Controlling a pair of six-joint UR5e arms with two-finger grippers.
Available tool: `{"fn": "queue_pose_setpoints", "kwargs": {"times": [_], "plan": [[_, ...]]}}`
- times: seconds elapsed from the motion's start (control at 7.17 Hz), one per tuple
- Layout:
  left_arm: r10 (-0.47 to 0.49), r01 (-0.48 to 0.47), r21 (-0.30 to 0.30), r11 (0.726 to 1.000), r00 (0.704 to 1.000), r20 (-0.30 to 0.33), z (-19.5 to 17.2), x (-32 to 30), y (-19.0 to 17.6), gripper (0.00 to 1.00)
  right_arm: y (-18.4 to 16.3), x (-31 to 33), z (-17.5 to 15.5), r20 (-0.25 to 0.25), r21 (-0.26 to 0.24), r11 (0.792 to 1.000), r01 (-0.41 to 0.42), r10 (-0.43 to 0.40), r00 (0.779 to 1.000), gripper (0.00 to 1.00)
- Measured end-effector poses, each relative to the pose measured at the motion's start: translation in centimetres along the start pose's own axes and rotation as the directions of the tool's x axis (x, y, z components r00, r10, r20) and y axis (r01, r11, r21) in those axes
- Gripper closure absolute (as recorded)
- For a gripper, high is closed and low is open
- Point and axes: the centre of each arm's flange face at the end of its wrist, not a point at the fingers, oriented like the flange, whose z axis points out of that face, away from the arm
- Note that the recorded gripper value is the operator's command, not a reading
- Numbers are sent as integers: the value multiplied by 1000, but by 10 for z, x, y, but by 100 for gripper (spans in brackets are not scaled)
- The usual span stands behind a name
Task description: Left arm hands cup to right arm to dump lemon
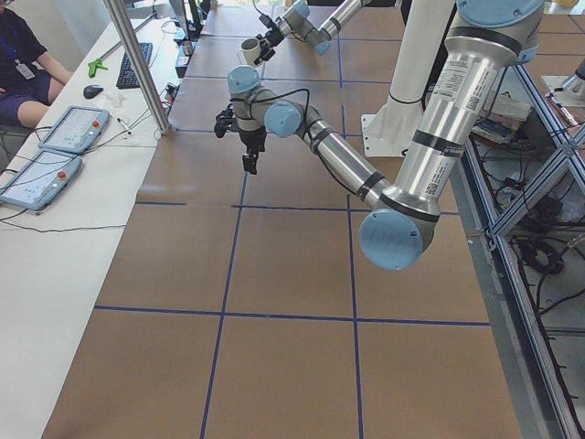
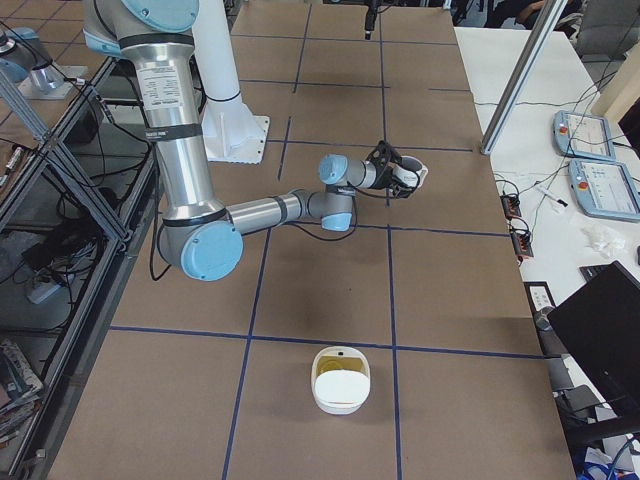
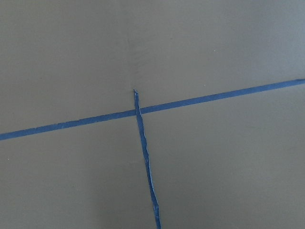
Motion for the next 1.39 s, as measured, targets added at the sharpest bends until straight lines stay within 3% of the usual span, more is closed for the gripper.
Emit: {"fn": "queue_pose_setpoints", "kwargs": {"times": [0.14,0.56,0.84,1.39], "plan": [[-31,31,6,999,999,-10,-3,12,-6,0,-12,-49,21,9,7,999,36,-36,999,89],[-160,160,-13,987,985,-58,2,80,-10,0,-49,-165,58,-41,5,997,81,-81,996,86],[-279,277,-27,960,956,-91,1,132,-23,0,-60,-214,64,-61,9,996,84,-83,995,85],[-363,359,-56,932,923,-124,-2,208,-49,0,-56,-273,58,-73,29,998,59,-57,996,80]]}}
